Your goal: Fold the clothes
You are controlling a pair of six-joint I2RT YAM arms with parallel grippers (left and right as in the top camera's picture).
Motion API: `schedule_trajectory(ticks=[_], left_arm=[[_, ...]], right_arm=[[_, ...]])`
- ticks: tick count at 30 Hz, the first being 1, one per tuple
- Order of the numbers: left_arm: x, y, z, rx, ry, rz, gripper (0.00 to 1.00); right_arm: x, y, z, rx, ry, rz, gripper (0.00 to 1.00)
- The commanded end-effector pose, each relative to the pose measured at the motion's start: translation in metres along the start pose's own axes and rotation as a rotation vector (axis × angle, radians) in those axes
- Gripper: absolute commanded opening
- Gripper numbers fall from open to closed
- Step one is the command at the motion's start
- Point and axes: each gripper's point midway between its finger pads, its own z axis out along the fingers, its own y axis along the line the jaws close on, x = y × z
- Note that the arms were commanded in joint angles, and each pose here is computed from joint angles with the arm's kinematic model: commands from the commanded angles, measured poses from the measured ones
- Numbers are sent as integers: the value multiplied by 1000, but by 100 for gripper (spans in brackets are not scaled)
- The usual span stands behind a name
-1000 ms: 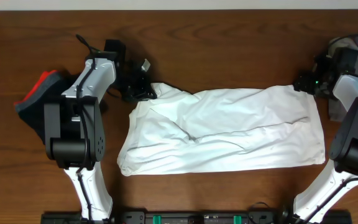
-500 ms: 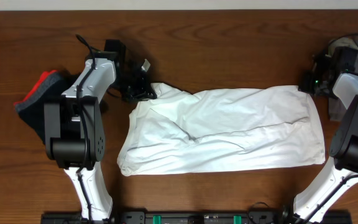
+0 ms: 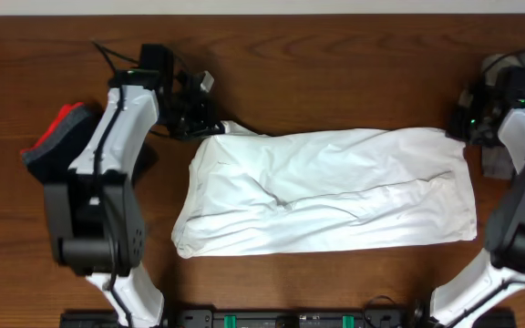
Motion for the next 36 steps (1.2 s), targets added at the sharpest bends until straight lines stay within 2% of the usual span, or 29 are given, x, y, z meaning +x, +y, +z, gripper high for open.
schedule_trajectory(ticks=[1, 9, 12, 28, 32, 36], left_arm=[[4, 3, -15, -60, -6, -4, 6], [45, 29, -22, -222, 145, -92, 6], [57, 29, -24, -229, 191, -118, 6], [123, 46, -6, -238, 393, -229, 6], [126, 49, -1, -238, 395, -230, 6], [125, 49, -1, -238, 391, -228, 6]], right_arm=[[-5, -5, -29, 32, -36, 14, 6], [35, -43, -54, 279, 102, 109, 6], [47, -49, -58, 321, 147, 125, 8], [70, -43, -60, 295, 243, 138, 12], [73, -29, -58, 213, 260, 141, 18], [85, -28, -56, 208, 297, 145, 22]])
